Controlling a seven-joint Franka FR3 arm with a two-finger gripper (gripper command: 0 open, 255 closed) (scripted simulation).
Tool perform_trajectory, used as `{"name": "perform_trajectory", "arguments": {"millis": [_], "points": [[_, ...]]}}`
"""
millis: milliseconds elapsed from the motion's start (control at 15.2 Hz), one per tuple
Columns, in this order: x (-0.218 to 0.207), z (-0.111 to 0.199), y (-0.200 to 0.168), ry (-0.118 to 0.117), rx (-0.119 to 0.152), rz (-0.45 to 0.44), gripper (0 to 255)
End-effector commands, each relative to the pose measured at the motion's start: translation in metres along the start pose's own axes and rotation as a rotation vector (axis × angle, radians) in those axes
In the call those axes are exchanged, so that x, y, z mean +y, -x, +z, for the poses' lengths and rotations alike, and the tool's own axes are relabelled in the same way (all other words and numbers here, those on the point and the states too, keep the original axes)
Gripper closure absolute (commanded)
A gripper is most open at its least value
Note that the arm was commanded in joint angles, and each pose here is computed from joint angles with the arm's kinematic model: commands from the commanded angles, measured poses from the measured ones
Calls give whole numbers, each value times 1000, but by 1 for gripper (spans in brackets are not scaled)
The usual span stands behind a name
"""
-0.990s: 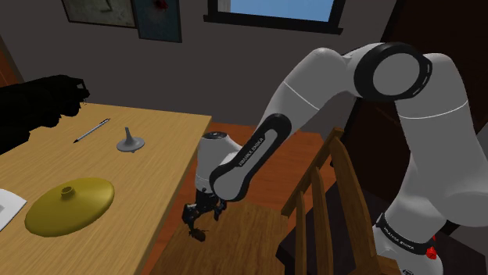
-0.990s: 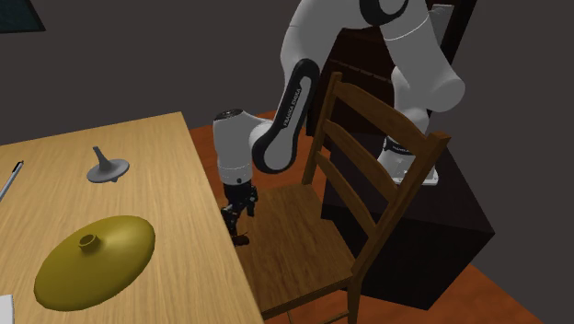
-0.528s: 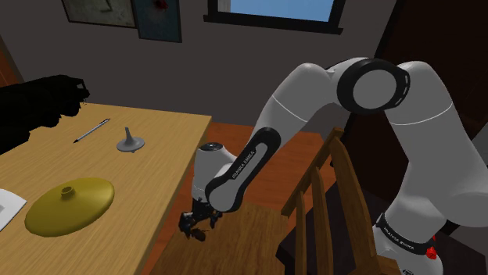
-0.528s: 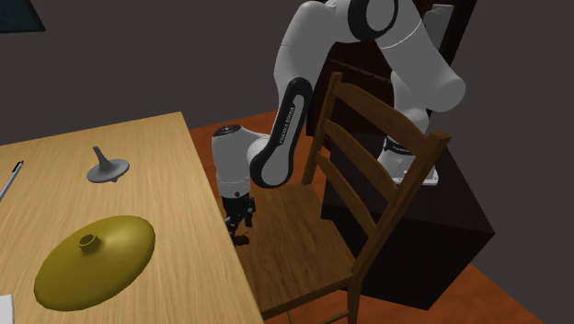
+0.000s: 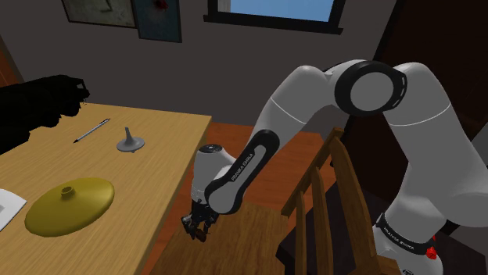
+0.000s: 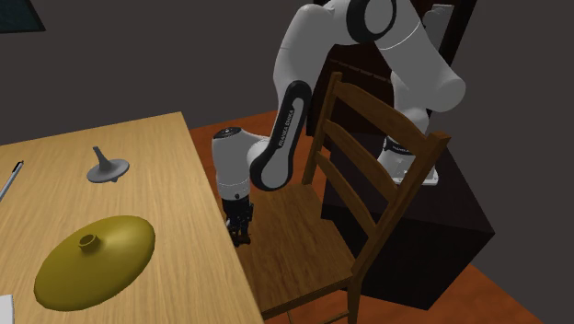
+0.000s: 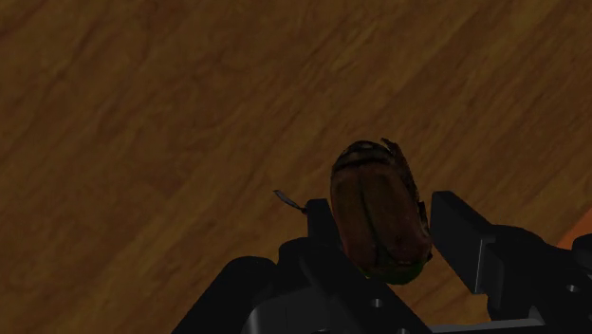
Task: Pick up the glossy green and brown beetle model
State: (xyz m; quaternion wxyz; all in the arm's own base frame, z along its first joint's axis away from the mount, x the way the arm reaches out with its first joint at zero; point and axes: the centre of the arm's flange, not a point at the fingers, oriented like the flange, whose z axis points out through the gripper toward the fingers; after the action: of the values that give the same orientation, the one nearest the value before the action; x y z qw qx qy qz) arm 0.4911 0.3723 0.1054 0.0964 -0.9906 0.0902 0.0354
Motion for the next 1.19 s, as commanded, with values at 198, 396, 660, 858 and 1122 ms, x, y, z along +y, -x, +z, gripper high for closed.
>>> {"name": "perform_trajectory", "arguments": {"millis": [198,396,660,858,1122], "points": [[3,3,0,3,-3,2,255],[0,-13,2,3,-3,2,255],[-4,-33,4,3,-3,2,255],[-7,-49,5,3,-3,2,255],[-10,-70,7,3,-3,2,255]]}}
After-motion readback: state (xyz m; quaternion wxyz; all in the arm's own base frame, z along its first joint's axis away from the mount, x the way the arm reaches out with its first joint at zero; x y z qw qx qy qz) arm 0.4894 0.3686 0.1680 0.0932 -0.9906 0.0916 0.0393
